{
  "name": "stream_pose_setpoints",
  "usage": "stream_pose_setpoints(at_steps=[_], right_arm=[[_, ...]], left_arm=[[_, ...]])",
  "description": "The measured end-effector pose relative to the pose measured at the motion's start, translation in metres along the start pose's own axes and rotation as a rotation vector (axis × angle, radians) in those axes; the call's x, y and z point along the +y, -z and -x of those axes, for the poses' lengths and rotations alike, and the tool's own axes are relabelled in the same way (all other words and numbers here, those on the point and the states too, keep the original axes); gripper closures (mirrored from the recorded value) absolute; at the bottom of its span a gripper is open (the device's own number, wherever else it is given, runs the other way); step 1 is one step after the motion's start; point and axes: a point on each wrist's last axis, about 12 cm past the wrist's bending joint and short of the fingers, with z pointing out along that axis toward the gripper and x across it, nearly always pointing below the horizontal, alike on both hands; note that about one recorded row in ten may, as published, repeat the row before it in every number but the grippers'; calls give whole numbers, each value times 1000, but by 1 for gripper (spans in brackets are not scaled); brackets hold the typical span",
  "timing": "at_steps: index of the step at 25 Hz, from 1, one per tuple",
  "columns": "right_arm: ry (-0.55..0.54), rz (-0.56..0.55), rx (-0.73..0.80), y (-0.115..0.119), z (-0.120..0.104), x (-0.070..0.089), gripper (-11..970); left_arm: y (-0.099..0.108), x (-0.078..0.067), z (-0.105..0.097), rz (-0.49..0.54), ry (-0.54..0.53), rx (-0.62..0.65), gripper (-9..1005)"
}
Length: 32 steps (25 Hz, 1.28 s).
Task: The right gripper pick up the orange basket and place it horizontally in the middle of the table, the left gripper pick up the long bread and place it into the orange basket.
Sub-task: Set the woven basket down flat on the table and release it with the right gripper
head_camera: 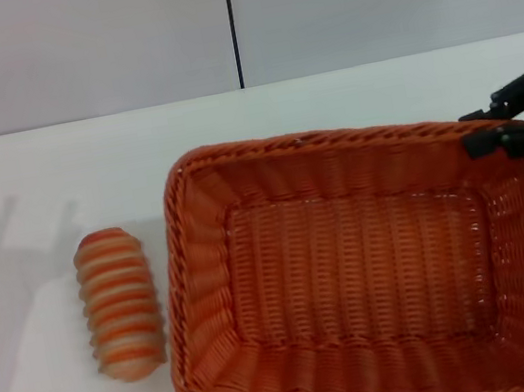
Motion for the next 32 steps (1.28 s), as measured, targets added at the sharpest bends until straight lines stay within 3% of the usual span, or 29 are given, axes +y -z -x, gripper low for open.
stream_pose_setpoints(at_steps=[18,30,32], right_arm=[[19,20,49,-6,8,-3,793],[-55,-67,-7,-3,10,-15,772],[-58,-84,-20,-1,10,-16,625]], left_arm=[[-3,-1,-2,-3,3,10,166],[-1,0,-2,1,3,14,167],[0,0,-2,3,3,15,167]])
